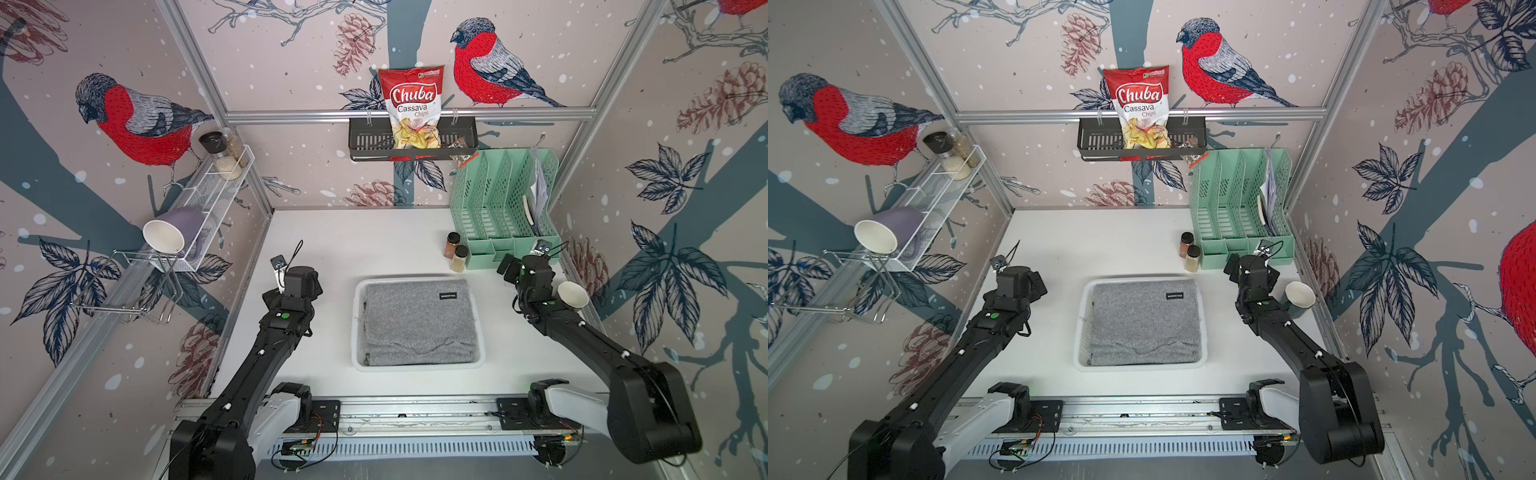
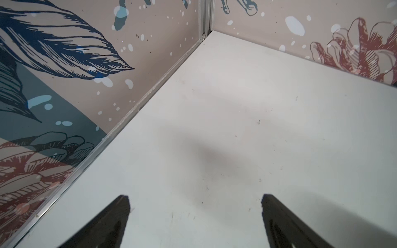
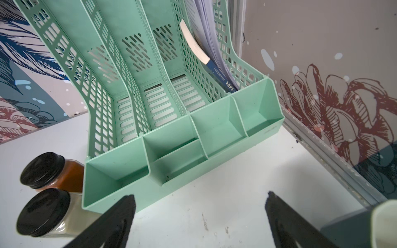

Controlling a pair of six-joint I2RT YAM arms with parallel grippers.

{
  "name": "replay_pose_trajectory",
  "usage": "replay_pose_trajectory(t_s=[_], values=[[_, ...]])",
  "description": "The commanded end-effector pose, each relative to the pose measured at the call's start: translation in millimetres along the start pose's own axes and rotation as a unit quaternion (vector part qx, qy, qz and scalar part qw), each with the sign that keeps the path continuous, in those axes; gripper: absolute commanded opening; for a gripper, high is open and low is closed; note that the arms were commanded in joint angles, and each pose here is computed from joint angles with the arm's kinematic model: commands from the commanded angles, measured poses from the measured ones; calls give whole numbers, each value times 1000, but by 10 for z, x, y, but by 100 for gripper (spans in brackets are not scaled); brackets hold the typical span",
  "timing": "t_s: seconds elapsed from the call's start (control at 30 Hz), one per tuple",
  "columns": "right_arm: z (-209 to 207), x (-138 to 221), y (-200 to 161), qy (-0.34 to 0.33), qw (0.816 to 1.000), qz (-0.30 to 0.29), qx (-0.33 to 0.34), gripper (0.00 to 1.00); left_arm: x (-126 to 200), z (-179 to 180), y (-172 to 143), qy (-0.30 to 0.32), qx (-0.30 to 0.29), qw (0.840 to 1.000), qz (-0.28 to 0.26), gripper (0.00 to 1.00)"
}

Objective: Put the folded scarf in the basket
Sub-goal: Reset both arms

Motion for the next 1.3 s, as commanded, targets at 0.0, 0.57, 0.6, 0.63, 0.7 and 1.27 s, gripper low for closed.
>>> replay_pose_trajectory(t_s=[0.0,0.57,0.6,0.63,0.7,1.27], values=[[43,-98,79,1,999,-35,29,100,-130,-41,212,0,-21,998,-66,99],[-137,117,-179,65,991,-119,20,100,-343,-107,29,-41,43,979,-193,99],[-146,138,-170,68,990,-122,16,100,-349,-121,50,-44,46,978,-200,99],[-148,139,-163,71,990,-121,15,100,-357,-127,67,-44,46,976,-207,99],[-117,104,-184,81,990,-111,20,100,-387,-157,121,-44,34,975,-214,99],[-344,141,19,45,987,-155,23,100,-584,-358,65,-64,-6,972,-226,98]])
Point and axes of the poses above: each gripper's point midway between its finger pads, its own x axis back along the fingers, its own z axis along the line the jaws close on, y = z × x, the point moved 1 cm from there along x, back along the fingers, and after that the axes turned 15 degrees about -x, right-handed, at the moved point
